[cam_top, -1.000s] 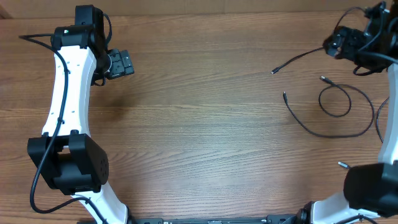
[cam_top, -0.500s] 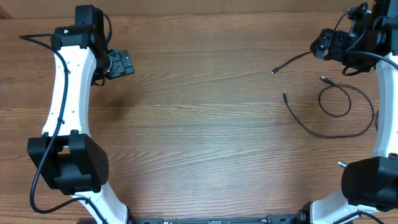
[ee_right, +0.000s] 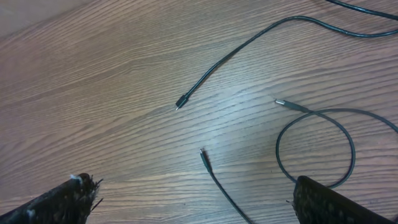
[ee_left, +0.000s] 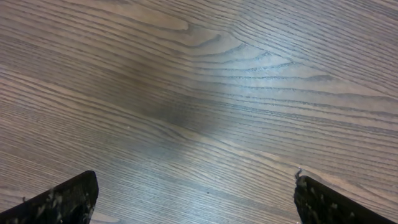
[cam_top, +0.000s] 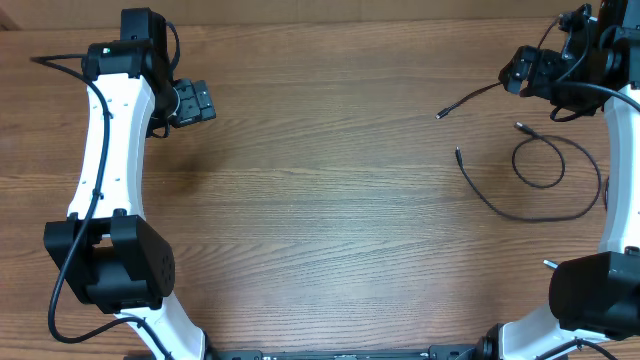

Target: Untangle cables

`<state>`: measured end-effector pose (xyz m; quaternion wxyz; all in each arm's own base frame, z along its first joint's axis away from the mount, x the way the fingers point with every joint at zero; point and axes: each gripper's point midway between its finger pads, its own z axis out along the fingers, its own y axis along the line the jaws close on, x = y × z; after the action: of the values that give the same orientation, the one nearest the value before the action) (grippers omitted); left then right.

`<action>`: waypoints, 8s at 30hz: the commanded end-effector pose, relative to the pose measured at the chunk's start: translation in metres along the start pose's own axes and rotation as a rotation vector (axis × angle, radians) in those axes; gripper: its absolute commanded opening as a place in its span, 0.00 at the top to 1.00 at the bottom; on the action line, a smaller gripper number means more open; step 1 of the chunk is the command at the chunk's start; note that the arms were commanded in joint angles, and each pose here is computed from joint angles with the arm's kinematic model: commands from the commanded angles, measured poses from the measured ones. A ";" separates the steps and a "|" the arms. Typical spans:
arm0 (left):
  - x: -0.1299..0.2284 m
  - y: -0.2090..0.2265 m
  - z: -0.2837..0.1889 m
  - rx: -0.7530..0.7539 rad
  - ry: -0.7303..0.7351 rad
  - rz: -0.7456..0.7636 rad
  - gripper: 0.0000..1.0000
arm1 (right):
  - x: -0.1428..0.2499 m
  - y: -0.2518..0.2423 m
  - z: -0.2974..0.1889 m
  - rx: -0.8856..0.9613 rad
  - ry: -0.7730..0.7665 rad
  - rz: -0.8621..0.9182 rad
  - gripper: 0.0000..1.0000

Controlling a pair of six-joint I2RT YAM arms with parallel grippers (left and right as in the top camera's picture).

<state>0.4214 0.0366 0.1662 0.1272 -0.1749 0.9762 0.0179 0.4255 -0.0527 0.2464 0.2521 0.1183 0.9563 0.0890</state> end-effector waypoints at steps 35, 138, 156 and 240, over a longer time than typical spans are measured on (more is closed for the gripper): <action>-0.057 -0.187 -0.175 0.433 -0.755 0.369 0.01 | 0.000 -0.001 0.000 0.009 -0.001 -0.003 0.00; 0.165 0.055 -0.036 0.331 -1.207 -0.118 0.00 | -0.001 -0.017 -0.001 0.105 -0.011 -0.004 0.00; 0.165 0.056 -0.036 0.331 -1.207 -0.118 0.00 | -0.019 0.020 -0.019 -0.107 -0.202 0.025 0.00; 0.165 0.055 -0.036 0.331 -1.207 -0.118 0.00 | 0.206 0.020 -0.019 -0.244 -0.992 -0.220 0.00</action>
<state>0.2443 0.0303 0.1582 0.6791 -0.1759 0.7108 -0.0522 0.2449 0.0212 0.1744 0.6928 0.0140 0.7126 0.1097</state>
